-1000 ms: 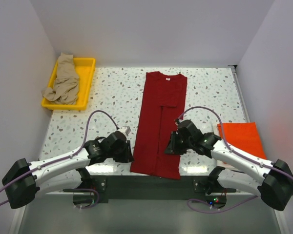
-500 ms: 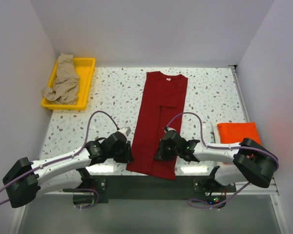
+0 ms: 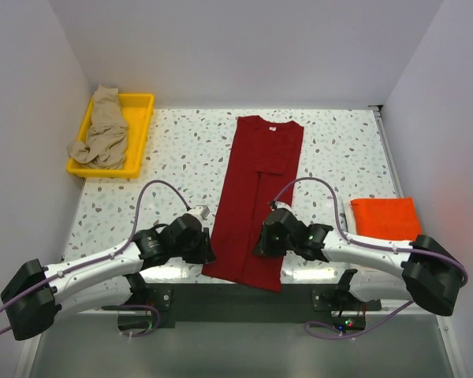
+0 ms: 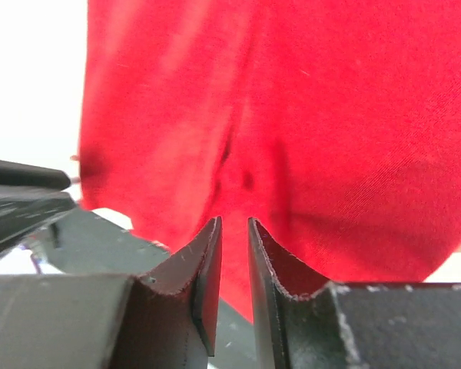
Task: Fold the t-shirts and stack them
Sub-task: Fold the tshirt
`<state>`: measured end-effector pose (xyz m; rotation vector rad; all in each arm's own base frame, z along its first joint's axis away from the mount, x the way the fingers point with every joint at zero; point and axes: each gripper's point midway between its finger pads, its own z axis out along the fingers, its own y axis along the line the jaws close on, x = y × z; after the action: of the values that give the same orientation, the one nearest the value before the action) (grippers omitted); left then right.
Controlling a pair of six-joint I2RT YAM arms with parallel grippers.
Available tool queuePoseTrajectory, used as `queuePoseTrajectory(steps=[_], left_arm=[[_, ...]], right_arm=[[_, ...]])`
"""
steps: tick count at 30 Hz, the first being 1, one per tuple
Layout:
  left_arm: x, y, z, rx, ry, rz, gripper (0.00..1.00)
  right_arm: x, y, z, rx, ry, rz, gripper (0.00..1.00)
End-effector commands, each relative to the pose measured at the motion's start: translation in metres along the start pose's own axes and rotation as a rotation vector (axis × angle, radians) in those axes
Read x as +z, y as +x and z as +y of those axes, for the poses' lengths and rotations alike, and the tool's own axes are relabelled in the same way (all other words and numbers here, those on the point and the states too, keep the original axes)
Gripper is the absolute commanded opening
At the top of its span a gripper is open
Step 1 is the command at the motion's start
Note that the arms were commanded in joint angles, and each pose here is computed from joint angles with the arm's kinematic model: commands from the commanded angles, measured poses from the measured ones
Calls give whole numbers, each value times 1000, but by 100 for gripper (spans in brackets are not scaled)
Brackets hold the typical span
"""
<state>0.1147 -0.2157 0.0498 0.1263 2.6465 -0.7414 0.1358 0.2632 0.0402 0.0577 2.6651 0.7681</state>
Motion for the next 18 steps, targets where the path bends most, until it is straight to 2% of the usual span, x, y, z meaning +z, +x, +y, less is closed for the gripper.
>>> queuePoseTrajectory(steps=[1, 7, 12, 18], left_arm=[[-3, -9, -5, -8, 16, -33, 29], [-8, -11, -4, -1, 8, -44, 36], [-6, -7, 0, 17, -9, -22, 46], [-1, -3, 8, 21, -41, -5, 49]], right_arm=[[-28, -24, 16, -27, 2, -83, 24], [-59, -27, 10, -31, 25, -96, 28], [-73, -4, -21, -29, 99, -25, 29], [-80, 29, -47, 24, 113, 70, 41]])
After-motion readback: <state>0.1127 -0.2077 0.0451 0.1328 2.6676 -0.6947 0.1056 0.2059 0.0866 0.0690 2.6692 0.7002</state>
